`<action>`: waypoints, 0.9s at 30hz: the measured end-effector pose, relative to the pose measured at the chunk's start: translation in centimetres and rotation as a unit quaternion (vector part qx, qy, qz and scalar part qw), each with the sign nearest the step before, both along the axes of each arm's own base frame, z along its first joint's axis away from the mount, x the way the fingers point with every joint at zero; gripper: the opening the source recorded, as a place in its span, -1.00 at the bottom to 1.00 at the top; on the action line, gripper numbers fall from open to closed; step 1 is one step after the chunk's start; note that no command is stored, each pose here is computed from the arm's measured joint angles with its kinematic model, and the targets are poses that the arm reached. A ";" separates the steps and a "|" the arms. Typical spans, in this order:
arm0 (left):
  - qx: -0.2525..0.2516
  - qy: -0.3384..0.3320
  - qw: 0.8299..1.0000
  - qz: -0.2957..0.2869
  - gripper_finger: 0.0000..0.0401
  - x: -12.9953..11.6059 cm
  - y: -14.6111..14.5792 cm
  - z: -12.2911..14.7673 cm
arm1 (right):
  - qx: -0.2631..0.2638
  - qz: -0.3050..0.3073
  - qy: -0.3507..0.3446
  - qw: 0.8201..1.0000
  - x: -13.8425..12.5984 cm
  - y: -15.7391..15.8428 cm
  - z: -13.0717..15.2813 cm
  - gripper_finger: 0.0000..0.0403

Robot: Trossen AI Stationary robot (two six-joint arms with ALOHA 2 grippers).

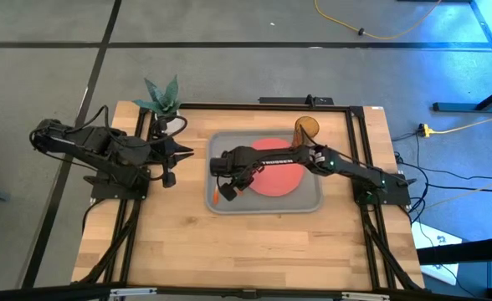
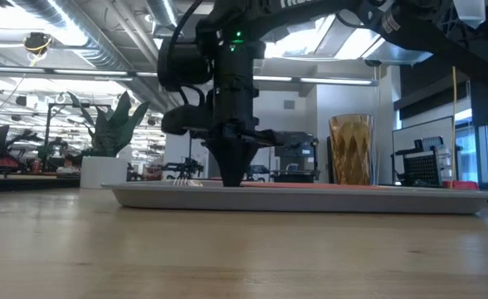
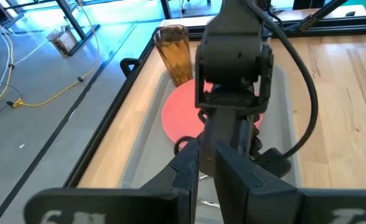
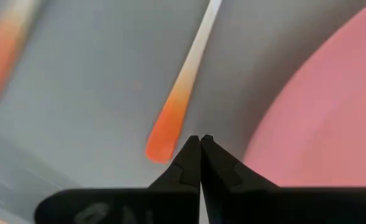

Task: Pick and place plate/cup/fork/spoon on tray
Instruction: Put the orange spoon on the right side of the orange fork on the gray serving tray

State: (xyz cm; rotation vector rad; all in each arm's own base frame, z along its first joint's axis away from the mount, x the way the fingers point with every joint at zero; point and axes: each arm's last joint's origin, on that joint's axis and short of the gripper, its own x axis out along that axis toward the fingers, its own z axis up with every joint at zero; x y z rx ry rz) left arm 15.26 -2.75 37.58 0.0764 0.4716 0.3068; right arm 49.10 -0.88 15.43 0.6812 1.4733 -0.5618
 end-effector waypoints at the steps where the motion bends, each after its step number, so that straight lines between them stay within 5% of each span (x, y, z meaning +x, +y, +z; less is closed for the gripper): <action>1: 0.000 0.000 1.000 0.000 -0.81 0.0 0.0 0.0 | 0.007 0.005 0.007 1.000 0.0 0.1 -0.4 -0.99; 27: 0.000 0.000 1.000 0.000 -0.81 0.0 0.0 0.0 | 0.055 0.068 -0.017 0.996 0.6 1.6 -1.4 -1.00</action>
